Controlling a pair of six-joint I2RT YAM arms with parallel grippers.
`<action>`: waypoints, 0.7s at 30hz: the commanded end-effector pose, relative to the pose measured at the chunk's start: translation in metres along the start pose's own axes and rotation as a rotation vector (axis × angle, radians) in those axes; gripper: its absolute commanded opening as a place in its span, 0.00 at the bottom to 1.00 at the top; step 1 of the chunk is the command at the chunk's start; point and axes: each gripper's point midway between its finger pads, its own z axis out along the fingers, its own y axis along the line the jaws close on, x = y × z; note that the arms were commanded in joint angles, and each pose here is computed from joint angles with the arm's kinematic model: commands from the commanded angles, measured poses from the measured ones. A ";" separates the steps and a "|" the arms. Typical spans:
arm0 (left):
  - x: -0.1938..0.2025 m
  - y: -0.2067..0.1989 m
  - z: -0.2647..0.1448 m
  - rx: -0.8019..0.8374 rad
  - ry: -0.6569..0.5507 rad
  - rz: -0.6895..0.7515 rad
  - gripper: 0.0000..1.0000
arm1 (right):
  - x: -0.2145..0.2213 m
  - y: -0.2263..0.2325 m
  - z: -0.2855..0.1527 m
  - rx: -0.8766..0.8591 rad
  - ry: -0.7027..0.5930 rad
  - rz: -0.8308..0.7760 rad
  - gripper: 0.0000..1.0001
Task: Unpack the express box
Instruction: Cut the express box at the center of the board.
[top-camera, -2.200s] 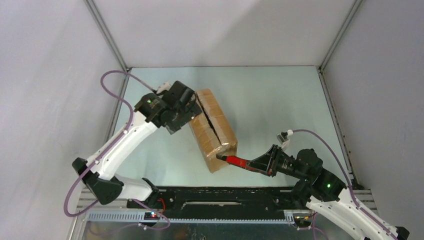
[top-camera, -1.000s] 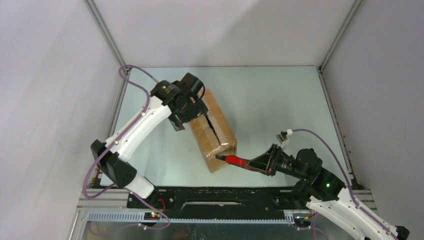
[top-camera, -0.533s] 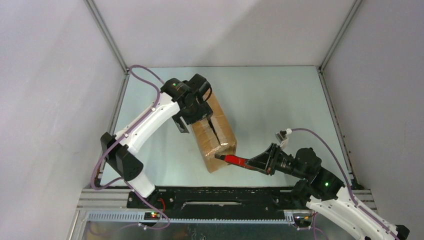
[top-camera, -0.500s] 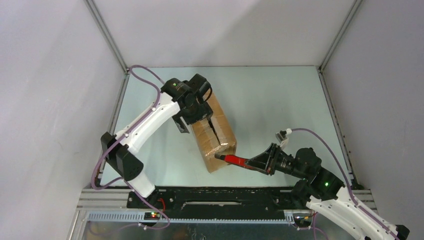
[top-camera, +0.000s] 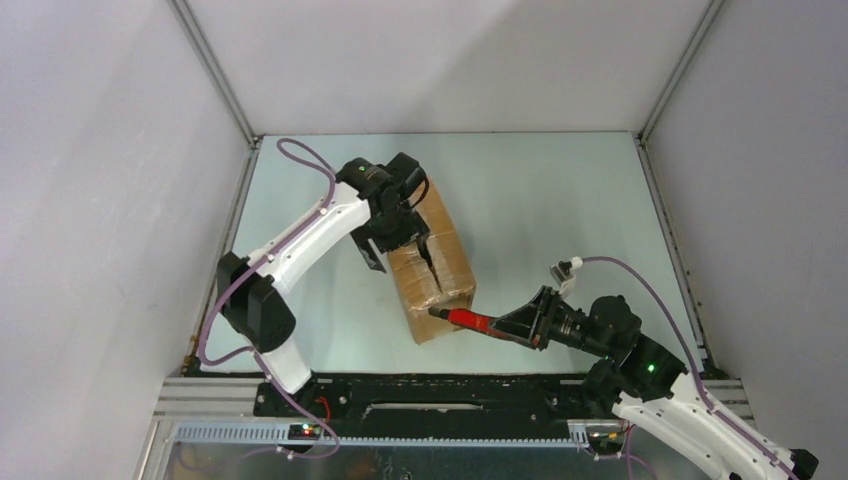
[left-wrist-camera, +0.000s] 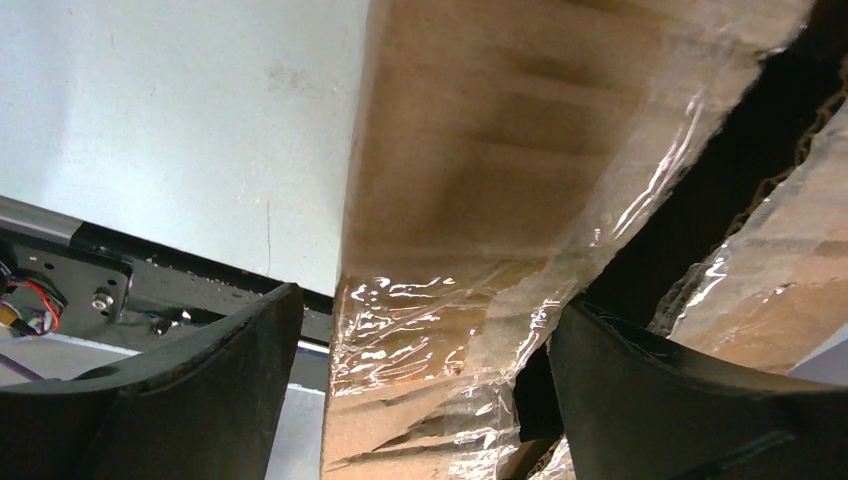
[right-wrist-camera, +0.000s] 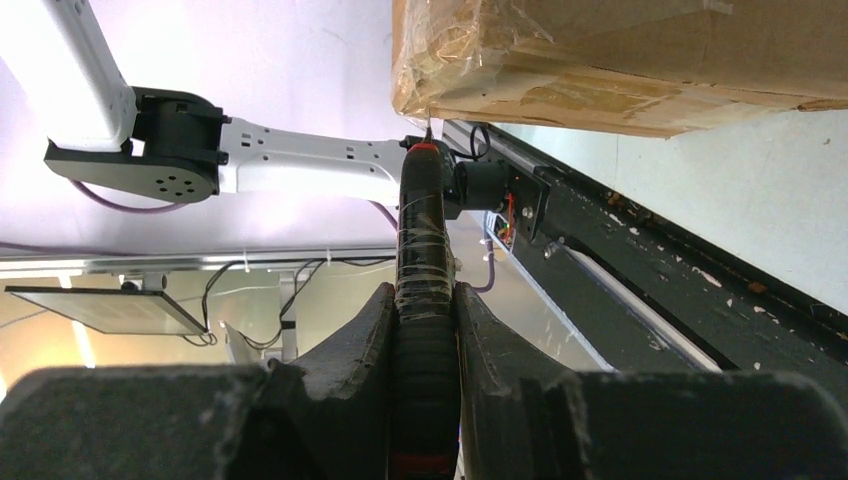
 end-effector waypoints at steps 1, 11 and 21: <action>0.001 0.000 -0.011 -0.005 0.007 0.022 0.88 | -0.003 0.020 0.000 -0.083 -0.008 -0.033 0.00; -0.003 -0.003 -0.039 0.082 -0.022 -0.004 0.60 | -0.003 0.018 0.005 -0.079 0.001 -0.033 0.00; -0.001 -0.003 -0.043 0.125 -0.020 -0.045 0.19 | 0.001 0.028 0.001 -0.121 0.011 -0.036 0.00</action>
